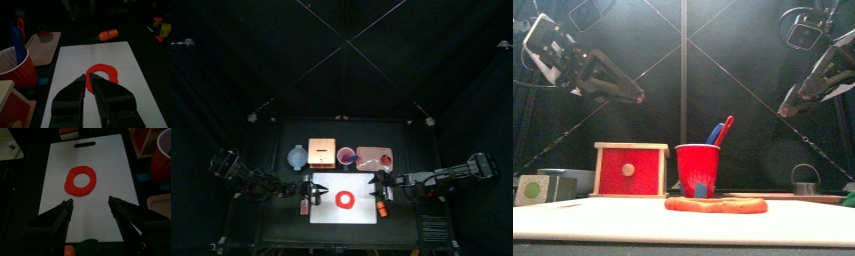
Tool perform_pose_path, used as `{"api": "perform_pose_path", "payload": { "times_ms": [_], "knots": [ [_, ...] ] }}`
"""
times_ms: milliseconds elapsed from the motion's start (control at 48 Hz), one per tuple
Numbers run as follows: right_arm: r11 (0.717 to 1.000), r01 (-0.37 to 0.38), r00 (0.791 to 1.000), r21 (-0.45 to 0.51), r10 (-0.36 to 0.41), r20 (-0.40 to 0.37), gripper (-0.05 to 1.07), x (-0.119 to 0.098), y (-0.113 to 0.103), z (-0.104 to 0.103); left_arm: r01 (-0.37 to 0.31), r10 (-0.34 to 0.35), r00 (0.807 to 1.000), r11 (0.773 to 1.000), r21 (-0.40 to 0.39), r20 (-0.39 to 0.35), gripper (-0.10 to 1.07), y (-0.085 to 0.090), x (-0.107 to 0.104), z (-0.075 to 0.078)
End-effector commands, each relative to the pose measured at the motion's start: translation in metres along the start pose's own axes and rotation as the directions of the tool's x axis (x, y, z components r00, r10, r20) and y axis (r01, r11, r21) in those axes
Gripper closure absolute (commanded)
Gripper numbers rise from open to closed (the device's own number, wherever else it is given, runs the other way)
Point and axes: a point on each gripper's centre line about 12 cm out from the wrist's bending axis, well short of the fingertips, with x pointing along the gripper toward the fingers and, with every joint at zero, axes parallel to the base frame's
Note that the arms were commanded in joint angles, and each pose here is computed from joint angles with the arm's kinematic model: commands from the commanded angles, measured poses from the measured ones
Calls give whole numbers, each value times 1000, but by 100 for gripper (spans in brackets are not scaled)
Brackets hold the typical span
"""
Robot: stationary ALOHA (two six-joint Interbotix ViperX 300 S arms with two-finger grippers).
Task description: Place excess dough into bowl
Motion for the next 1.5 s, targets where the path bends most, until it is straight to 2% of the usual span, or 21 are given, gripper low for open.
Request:
{"api": "perform_pose_path", "payload": {
  "times_ms": [0,188,312,458,583,854,1021,1083,1271,1354,1479],
  "knots": [
    [1000,-3,1000,3,3,27,12,-1,1,8,-8,8,1000,1000,-9,25,39,0,3,8],
    [1000,-4,999,5,4,38,12,-1,1,12,3,-3,998,1000,-1,60,39,-3,7,20],
    [1000,-1,999,2,1,37,12,-1,1,12,11,-11,999,1000,7,42,39,-7,16,17],
    [1000,4,999,11,-5,32,12,-1,-1,9,-2,2,1000,1000,29,-5,38,-7,39,9],
    [1000,4,1000,11,-5,29,12,-1,-1,9,19,-16,998,999,46,-53,32,-9,62,7],
    [1000,7,1000,11,-7,12,12,-2,-2,1,50,-44,995,996,70,-91,10,-10,100,12],
    [1000,2,1000,8,-2,-3,12,-4,-1,-3,65,-58,994,995,78,-90,7,-11,121,18],
    [1000,2,1000,8,-2,-9,12,-6,-1,-4,78,-68,992,993,90,-109,7,-14,128,15],
    [1000,0,999,0,0,-32,12,-11,-1,-5,150,-117,968,979,137,-222,8,-11,143,-5],
    [1000,-1,999,2,1,-43,12,-13,0,-6,194,-146,951,968,159,-271,8,-9,144,-7],
    [1000,0,999,2,0,-46,12,-14,-1,-6,234,-164,926,956,178,-339,8,5,143,-6]
  ]
}}
